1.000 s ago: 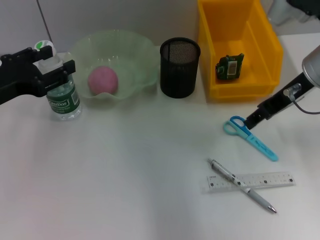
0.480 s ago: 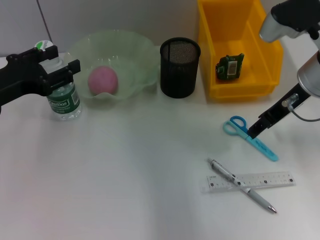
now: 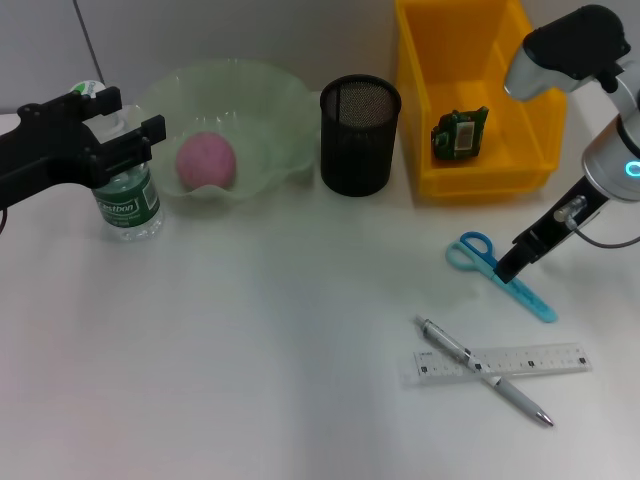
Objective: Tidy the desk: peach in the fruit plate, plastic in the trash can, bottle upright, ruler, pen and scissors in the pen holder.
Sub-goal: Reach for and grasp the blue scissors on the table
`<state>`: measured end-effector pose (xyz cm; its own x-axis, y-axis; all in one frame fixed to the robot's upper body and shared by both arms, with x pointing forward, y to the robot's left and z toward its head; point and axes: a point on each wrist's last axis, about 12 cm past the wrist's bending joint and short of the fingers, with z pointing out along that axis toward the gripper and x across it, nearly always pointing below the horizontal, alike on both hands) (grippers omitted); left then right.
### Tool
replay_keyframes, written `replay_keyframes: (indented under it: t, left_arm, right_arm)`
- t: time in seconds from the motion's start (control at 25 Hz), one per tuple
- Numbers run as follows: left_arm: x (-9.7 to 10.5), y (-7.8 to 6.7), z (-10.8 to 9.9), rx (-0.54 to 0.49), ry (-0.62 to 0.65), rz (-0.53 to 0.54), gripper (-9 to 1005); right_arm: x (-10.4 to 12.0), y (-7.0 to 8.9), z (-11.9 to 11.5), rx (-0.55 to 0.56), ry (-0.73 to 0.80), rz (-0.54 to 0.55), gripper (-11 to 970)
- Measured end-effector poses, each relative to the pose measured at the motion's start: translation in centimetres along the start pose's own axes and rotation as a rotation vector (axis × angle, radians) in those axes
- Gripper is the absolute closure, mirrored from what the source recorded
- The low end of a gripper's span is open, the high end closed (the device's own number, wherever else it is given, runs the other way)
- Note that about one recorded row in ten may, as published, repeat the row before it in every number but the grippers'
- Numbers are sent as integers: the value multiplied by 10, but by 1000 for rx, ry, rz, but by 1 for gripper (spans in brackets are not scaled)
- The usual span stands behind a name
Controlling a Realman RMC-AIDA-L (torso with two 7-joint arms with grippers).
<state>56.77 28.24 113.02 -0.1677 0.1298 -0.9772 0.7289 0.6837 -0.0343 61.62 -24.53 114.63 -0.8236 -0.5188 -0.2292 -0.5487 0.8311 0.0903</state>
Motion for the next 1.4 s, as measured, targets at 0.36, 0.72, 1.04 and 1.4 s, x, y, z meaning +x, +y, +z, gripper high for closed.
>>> replay_keyframes:
  t: [0.36, 0.72, 1.04, 1.4]
  left_arm:
    - [1, 1, 1, 0, 2, -4, 328]
    - [1, 1, 0, 2, 6, 1, 328]
    - [3, 1, -1, 2, 10, 1, 328]
    - [2, 1, 0, -1, 10, 4, 328]
  right_arm:
    - [-8, 5, 7, 1, 3, -21, 384]
    - [-10, 11, 16, -5, 22, -42, 385]
    - [-9, 11, 18, -7, 26, -40, 385]
    - [-9, 10, 16, 10, 36, -39, 386]
